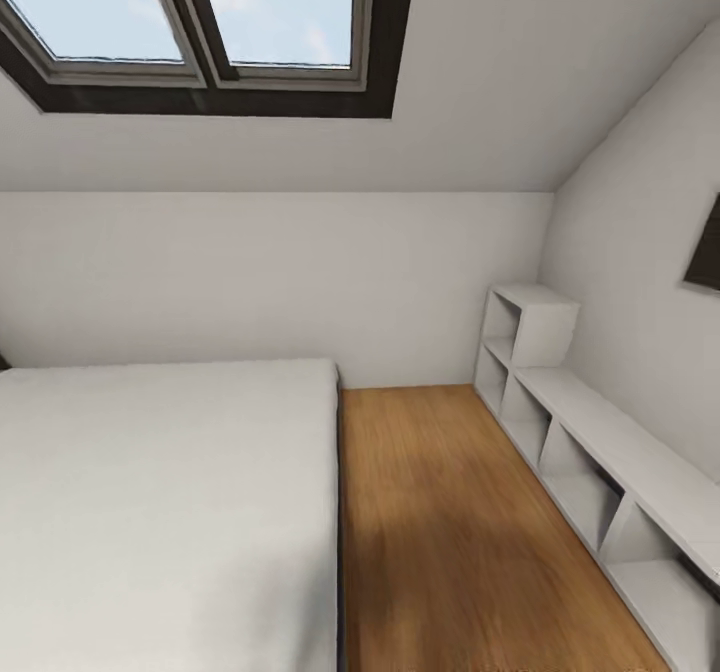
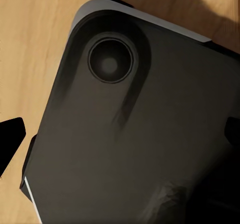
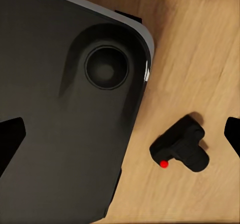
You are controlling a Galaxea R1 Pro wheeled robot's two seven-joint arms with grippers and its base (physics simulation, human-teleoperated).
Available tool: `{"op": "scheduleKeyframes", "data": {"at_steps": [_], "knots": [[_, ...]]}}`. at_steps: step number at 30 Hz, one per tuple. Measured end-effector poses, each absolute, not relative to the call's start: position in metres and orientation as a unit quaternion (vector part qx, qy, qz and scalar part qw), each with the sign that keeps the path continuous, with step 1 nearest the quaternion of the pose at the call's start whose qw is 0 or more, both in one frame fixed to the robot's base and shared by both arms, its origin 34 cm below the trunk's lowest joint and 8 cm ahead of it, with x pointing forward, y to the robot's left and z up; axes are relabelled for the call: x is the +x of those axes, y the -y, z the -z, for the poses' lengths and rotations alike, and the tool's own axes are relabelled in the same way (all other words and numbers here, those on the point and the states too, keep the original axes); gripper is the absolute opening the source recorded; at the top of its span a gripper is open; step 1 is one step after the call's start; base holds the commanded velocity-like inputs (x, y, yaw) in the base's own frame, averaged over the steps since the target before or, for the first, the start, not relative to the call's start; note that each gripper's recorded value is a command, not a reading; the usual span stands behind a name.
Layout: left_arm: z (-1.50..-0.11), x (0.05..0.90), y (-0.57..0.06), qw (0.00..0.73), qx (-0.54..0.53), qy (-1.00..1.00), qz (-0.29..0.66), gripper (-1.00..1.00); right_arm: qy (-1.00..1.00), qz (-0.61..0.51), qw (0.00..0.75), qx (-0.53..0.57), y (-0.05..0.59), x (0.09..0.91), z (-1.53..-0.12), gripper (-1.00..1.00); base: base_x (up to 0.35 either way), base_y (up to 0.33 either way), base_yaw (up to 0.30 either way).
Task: Attach the digital camera to the camera tripod in the bedroom.
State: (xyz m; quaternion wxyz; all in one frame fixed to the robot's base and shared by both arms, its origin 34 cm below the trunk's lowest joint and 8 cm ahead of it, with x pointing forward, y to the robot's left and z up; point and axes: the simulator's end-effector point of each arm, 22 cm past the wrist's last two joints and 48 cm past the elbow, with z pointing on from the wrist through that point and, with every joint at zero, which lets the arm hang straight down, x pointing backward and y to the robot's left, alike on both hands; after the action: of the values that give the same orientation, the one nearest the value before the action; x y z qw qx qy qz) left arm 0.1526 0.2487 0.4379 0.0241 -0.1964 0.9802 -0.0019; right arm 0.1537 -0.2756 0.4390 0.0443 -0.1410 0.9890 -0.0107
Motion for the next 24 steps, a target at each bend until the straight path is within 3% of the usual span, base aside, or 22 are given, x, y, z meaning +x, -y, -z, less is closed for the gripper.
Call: {"op": "scheduleKeyframes", "data": {"at_steps": [24], "knots": [[-0.4379, 0.1527, -0.2495, 0.025, -0.198, -0.98, 0.001, 1.0, -0.989, 0.011, 0.045, -0.14, 0.2756, 0.1539, -0.439, 1.0, 0.0, 0.0, -0.254]]}}
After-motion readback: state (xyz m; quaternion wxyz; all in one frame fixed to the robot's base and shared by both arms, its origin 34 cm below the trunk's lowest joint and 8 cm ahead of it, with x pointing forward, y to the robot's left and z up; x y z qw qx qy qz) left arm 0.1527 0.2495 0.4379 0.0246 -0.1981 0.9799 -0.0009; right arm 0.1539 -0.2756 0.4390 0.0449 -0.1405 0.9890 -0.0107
